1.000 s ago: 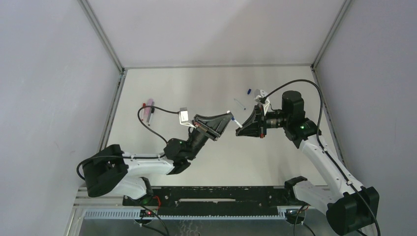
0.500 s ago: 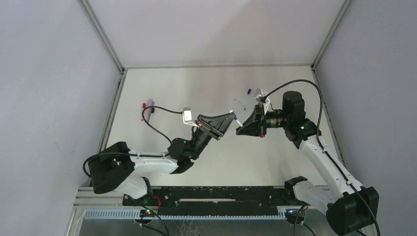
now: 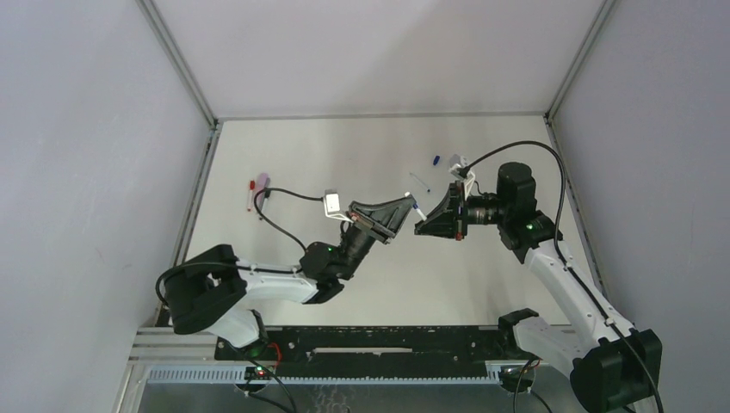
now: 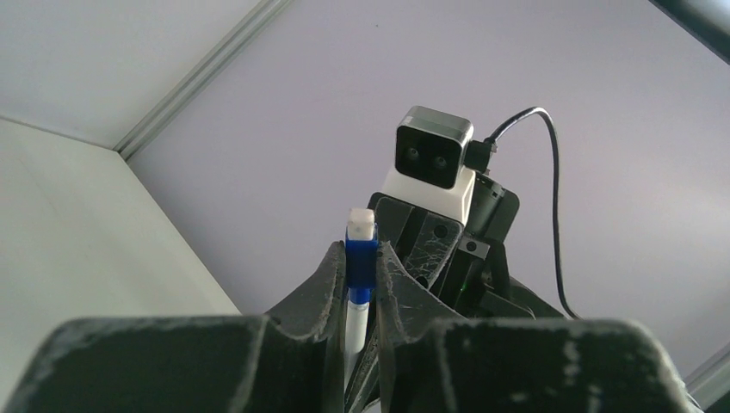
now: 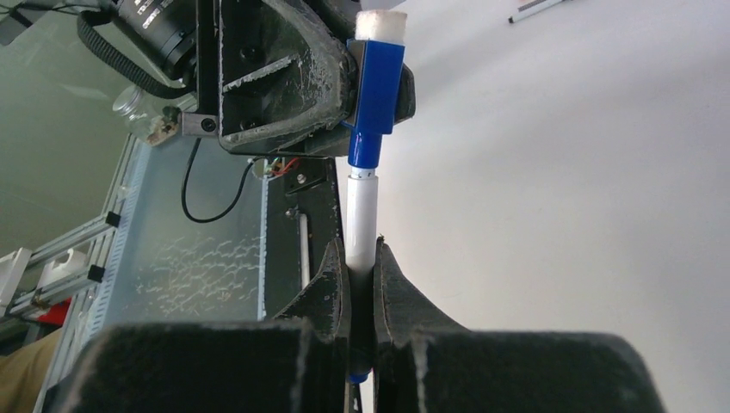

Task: Insert the pens into the pen caps
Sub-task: Insert the pen cap onto the pen.

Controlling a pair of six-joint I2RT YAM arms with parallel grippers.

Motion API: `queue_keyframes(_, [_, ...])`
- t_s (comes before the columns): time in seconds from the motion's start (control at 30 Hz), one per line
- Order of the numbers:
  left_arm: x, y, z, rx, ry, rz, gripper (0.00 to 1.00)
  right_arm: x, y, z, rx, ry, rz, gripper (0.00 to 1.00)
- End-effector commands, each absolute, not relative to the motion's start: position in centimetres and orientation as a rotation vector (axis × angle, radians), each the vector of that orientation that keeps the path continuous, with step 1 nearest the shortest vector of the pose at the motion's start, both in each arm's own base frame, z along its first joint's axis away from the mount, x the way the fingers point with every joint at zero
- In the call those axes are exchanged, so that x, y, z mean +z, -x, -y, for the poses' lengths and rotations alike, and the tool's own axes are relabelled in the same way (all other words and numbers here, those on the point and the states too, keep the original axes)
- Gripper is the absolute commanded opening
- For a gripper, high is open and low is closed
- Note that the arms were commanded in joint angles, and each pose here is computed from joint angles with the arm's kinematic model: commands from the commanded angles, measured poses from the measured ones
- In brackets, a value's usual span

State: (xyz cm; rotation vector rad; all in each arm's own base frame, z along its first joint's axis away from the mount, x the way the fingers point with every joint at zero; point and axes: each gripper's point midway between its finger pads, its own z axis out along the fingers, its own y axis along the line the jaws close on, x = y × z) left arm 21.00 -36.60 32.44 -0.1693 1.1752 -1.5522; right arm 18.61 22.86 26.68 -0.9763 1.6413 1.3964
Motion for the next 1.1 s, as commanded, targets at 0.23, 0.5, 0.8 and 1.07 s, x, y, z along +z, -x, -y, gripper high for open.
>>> queue_keyframes(0.23, [28.6, -15.9, 42.3, -1.669, -0.014, -1.318, 0.0, 27.7, -19.9, -22.8, 1.328, 0.939, -1.588, 0.0])
queue_keyframes(0.5, [23.3, -12.5, 44.3, -1.707, -0.157, -1.543, 0.0, 28.0, -20.0, -22.5, 1.317, 0.947, -1.557, 0.0])
queue_keyframes(0.8, [22.5, -10.2, 46.3, -1.674, -0.358, -1.606, 0.0, 27.6, -19.4, -22.7, 1.353, 0.998, -1.537, 0.0])
queue_keyframes(1.07, [25.3, -11.2, 45.4, -1.625, -0.355, -1.502, 0.05, 27.4, -19.0, -22.8, 1.382, 1.022, -1.532, 0.0])
